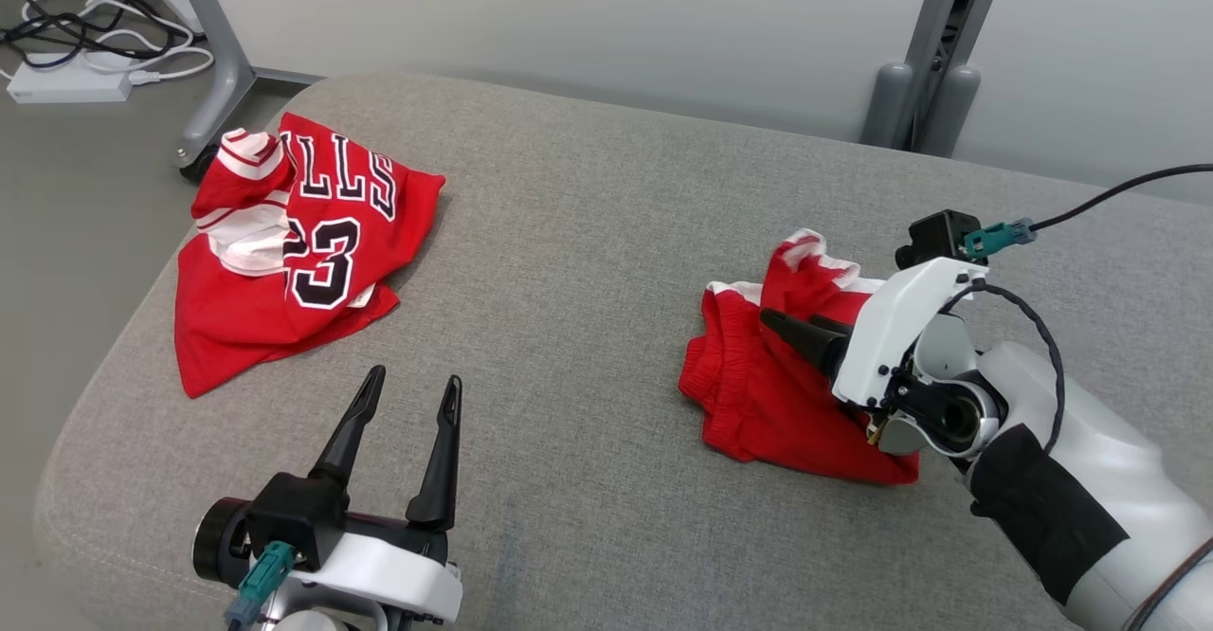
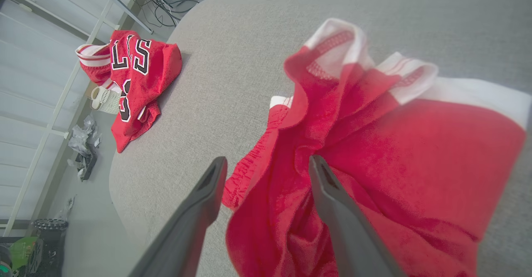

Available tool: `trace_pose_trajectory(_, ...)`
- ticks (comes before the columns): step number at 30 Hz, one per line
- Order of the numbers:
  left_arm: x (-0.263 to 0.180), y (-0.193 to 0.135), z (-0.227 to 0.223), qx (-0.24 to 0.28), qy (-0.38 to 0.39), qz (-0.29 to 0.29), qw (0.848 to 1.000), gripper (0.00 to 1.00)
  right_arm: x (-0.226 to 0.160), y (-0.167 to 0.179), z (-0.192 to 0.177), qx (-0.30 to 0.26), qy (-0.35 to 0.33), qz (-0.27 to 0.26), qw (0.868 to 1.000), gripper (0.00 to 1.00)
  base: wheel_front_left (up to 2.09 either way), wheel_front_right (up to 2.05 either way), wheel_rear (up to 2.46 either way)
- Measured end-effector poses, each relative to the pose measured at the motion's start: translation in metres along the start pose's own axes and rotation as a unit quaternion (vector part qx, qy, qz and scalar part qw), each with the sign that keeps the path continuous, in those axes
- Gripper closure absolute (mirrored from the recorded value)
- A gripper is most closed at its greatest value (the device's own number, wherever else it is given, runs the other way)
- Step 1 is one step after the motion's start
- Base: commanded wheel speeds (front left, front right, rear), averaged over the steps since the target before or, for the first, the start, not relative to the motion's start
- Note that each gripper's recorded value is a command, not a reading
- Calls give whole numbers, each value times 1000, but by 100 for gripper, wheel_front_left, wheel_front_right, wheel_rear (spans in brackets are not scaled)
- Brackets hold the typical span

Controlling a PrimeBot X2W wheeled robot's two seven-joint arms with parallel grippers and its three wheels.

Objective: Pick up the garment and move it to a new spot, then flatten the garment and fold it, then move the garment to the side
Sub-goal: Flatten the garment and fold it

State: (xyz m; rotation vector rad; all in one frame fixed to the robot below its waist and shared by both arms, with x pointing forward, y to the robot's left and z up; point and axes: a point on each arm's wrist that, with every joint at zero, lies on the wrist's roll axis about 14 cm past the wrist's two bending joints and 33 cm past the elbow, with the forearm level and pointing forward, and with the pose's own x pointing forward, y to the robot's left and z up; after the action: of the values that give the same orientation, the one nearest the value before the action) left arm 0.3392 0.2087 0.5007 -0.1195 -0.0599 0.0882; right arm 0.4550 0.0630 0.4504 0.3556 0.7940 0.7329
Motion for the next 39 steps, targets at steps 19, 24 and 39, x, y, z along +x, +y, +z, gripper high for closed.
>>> trace_pose_trajectory(19, 3, -12, 3, 7, -7, -26, 1000, 0, -74, -51, 56, -41, -204, -35, 978, 0, 0, 0, 0)
trace_pose_trajectory(24, 4, -12, 2, 8, -5, -27, 1000, 0, -72, -71, 44, -110, -189, -72, 973, 0, 0, 0, 0)
trace_pose_trajectory(39, 3, -6, 0, 10, -1, -18, 1000, 0, -46, -85, 29, -204, -124, -112, 965, 100, 0, 0, 0)
